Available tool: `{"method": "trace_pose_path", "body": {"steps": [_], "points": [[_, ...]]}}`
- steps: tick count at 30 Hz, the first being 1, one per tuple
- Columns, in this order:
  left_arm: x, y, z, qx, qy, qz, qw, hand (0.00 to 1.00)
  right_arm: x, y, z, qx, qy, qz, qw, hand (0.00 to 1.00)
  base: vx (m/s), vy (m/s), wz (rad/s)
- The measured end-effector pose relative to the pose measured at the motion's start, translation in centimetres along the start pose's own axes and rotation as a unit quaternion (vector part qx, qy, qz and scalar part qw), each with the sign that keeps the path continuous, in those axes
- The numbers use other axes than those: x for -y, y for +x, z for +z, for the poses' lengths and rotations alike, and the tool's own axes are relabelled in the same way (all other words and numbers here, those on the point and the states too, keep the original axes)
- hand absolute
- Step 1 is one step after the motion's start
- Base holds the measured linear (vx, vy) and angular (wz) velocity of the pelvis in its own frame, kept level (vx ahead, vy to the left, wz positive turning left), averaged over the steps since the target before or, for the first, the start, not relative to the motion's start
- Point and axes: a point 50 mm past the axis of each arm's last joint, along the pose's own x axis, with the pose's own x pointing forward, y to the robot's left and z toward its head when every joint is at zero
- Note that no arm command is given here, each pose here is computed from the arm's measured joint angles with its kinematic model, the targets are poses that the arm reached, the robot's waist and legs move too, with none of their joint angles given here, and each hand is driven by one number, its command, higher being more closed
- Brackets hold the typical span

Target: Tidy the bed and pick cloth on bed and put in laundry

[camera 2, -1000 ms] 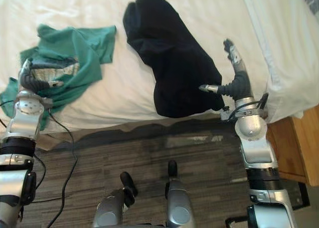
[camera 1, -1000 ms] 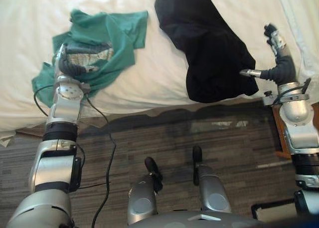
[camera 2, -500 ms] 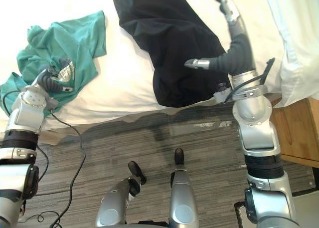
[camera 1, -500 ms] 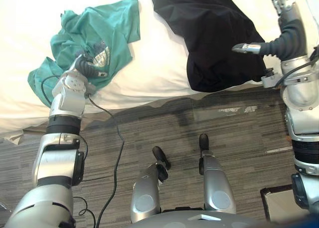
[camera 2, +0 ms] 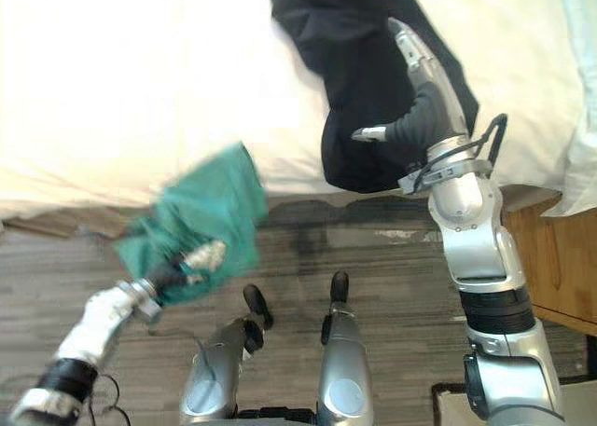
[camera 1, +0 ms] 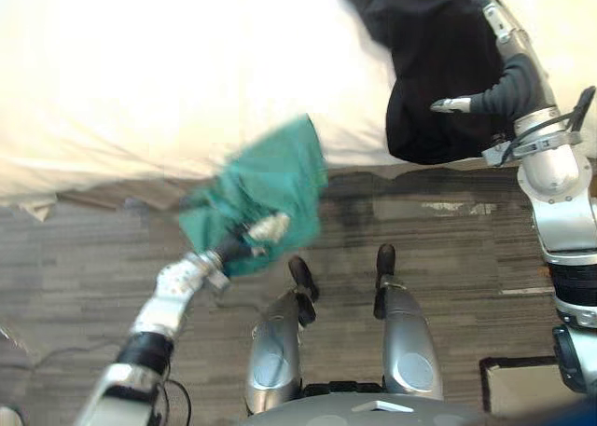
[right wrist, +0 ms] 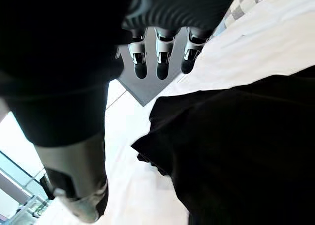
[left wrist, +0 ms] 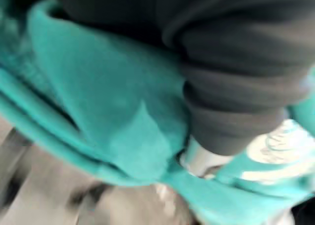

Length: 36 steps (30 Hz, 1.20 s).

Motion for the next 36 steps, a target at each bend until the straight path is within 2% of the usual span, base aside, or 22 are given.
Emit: {"method": "trace_pose_path", "body": {"steps": [4,7,14,19,28,29,36], "points": [[-1.8,-1.2,3.5,0.08,0.004,0.035,0.996,1.0,1.5,-0.3,-3.0,-0.07,-0.005,-0.041,0.997,0.0,-0.06,-0.038,0.26],[-2.2,-1.8,5.4,0.119,0.015,0.027,0.992,1.0,3.0,-0.4,-3.8,-0.089,-0.028,-0.055,0.994,0.0,-0.05,-0.025,0.15],[-3.2,-3.2,7.0,0.143,0.023,0.016,0.989,1.0,5.7,-1.0,-6.2,-0.149,-0.058,-0.085,0.983,0.0,0.02,-0.013,0.05],[-4.3,-4.3,7.5,0.161,0.014,0.026,0.987,1.0,7.3,-0.8,-6.1,-0.147,-0.078,-0.102,0.981,0.0,0.01,-0.003,0.0],[-4.2,-4.4,8.1,0.183,0.0,0.021,0.983,1.0,8.2,0.7,-5.8,-0.149,-0.056,-0.111,0.981,0.0,0.0,-0.002,0.01],[-4.2,-4.4,8.0,0.182,-0.001,0.022,0.983,1.0,8.4,1.0,-5.5,-0.145,-0.051,-0.11,0.982,1.0,0.01,-0.004,-0.08],[-4.4,-4.3,7.5,0.176,-0.023,0.023,0.984,1.0,9.1,1.9,-5.5,-0.147,-0.014,-0.107,0.983,1.0,0.0,-0.006,-0.01]]}}
